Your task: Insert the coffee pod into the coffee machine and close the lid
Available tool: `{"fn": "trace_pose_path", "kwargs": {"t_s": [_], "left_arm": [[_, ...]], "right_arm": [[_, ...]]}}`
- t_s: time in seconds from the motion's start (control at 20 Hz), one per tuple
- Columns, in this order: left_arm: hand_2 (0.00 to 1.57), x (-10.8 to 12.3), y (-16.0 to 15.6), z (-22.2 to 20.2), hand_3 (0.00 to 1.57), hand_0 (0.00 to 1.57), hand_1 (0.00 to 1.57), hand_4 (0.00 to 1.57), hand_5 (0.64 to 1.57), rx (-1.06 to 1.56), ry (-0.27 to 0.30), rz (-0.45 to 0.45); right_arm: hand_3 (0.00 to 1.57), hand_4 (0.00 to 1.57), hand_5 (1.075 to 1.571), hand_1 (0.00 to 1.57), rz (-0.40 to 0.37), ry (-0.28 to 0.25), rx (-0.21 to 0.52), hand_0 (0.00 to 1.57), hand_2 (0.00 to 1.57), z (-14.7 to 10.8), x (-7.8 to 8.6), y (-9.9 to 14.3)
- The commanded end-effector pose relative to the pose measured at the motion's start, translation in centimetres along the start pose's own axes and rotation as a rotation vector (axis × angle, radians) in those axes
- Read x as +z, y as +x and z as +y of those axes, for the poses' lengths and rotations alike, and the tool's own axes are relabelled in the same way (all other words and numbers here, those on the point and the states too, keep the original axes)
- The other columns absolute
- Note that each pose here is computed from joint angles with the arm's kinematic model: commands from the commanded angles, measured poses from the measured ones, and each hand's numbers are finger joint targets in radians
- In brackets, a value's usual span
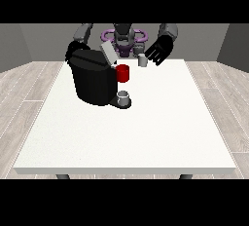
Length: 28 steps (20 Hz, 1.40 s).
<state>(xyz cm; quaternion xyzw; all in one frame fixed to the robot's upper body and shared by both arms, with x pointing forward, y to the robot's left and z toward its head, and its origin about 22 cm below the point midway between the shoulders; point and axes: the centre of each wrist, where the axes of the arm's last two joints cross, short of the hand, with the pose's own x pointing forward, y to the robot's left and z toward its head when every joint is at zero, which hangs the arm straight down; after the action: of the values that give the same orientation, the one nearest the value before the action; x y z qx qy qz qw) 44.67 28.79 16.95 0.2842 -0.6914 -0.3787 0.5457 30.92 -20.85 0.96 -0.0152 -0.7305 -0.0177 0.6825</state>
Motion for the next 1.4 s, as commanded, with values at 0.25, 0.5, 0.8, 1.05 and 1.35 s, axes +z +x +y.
{"fn": "trace_pose_path", "kwargs": {"t_s": [0.25,0.5,0.8,1.05,1.35], "left_arm": [[1.33,-1.1,2.4,6.9,1.27,1.28,1.28,0.48,1.571,0.038,0.078,0.012],[1.33,-2.1,4.0,4.4,1.26,1.28,1.28,0.52,1.571,-0.003,0.082,-0.024],[1.33,-2.4,4.7,3.4,1.24,1.31,1.31,0.49,1.571,-0.002,0.077,-0.024],[1.33,-3.1,5.4,2.4,1.23,1.3,1.3,0.5,1.571,0.018,0.079,0.015],[1.29,-2.9,5.8,3.6,1.21,1.25,1.25,0.51,1.571,-0.022,0.061,-0.052]], "right_arm": [[0.0,0.49,1.571,0.0,-0.056,0.064,0.001,0.0,0.0,1.7,0.0,1.7],[0.0,0.51,1.571,0.0,-0.054,0.029,0.032,0.0,0.0,1.7,-0.8,2.9],[0.0,0.55,1.571,0.0,-0.105,-0.006,0.039,0.0,0.0,-0.3,-1.0,2.8],[0.0,0.53,1.571,0.0,-0.091,0.031,0.016,0.0,0.0,1.4,-0.9,3.6],[0.0,0.51,1.571,0.0,-0.103,-0.038,0.001,0.0,0.0,-0.1,-1.6,3.5]]}}
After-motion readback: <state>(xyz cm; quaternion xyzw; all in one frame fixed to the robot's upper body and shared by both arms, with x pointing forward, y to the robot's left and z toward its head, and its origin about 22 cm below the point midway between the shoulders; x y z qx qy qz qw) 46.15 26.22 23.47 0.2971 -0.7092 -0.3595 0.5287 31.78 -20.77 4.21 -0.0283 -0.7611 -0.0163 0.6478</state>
